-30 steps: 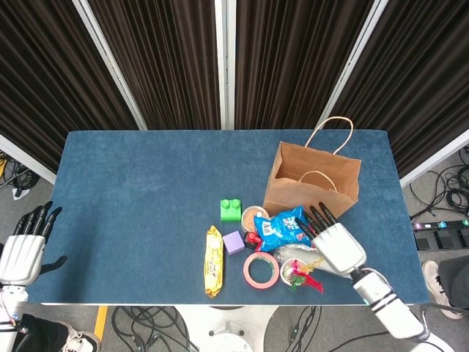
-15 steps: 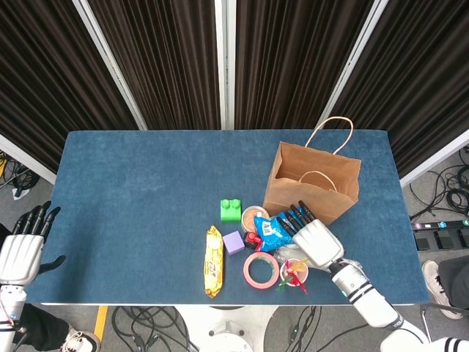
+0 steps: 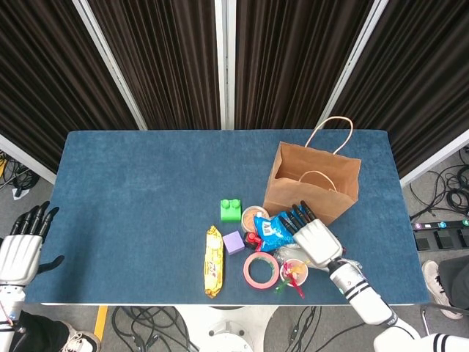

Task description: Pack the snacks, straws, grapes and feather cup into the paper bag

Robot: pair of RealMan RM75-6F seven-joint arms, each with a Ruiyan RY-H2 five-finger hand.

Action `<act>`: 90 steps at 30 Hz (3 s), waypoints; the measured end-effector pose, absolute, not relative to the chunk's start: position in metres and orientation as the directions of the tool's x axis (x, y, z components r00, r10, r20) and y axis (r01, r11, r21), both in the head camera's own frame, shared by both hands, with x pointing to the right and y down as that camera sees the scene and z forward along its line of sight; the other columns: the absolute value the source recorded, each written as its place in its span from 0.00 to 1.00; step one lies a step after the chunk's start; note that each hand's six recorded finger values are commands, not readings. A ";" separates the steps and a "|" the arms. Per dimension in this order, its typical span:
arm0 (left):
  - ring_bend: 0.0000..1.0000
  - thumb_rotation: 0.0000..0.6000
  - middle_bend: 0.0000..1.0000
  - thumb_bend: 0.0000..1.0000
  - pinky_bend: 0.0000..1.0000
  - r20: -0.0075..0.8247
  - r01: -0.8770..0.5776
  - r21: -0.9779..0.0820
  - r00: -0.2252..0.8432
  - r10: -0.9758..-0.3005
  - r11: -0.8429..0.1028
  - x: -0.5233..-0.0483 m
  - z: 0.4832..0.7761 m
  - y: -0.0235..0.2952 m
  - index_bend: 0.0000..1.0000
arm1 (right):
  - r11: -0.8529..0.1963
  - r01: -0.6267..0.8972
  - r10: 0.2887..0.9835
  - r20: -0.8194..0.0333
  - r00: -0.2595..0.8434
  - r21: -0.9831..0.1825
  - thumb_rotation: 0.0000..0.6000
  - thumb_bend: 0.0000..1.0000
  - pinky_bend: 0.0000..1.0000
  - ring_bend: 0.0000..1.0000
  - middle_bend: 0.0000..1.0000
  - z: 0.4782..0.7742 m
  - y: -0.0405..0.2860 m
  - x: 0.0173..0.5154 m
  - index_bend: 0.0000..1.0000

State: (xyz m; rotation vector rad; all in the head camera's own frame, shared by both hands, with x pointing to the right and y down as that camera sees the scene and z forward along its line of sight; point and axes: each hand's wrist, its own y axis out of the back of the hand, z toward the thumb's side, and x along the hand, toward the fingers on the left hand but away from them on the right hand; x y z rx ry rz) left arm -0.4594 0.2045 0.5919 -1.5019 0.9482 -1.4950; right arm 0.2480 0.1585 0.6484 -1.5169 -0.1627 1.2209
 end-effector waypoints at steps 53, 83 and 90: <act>0.00 1.00 0.09 0.06 0.14 0.408 0.019 -0.913 0.040 -0.912 -0.408 -0.453 0.593 0.202 0.10 | -0.010 -0.150 0.806 -0.097 0.584 -0.989 1.00 0.40 0.53 0.49 0.62 0.548 0.124 0.188 0.74; 0.00 1.00 0.09 0.06 0.14 0.429 0.010 -0.903 0.052 -0.902 -0.429 -0.451 0.599 0.202 0.10 | 0.333 -0.152 0.930 0.297 0.217 -0.931 1.00 0.41 0.54 0.49 0.62 0.409 0.021 0.279 0.74; 0.00 1.00 0.09 0.06 0.14 0.434 0.013 -0.901 0.040 -0.900 -0.434 -0.454 0.599 0.204 0.10 | 0.211 -0.211 0.973 0.184 0.141 -0.955 1.00 0.41 0.53 0.49 0.62 0.448 0.009 0.308 0.74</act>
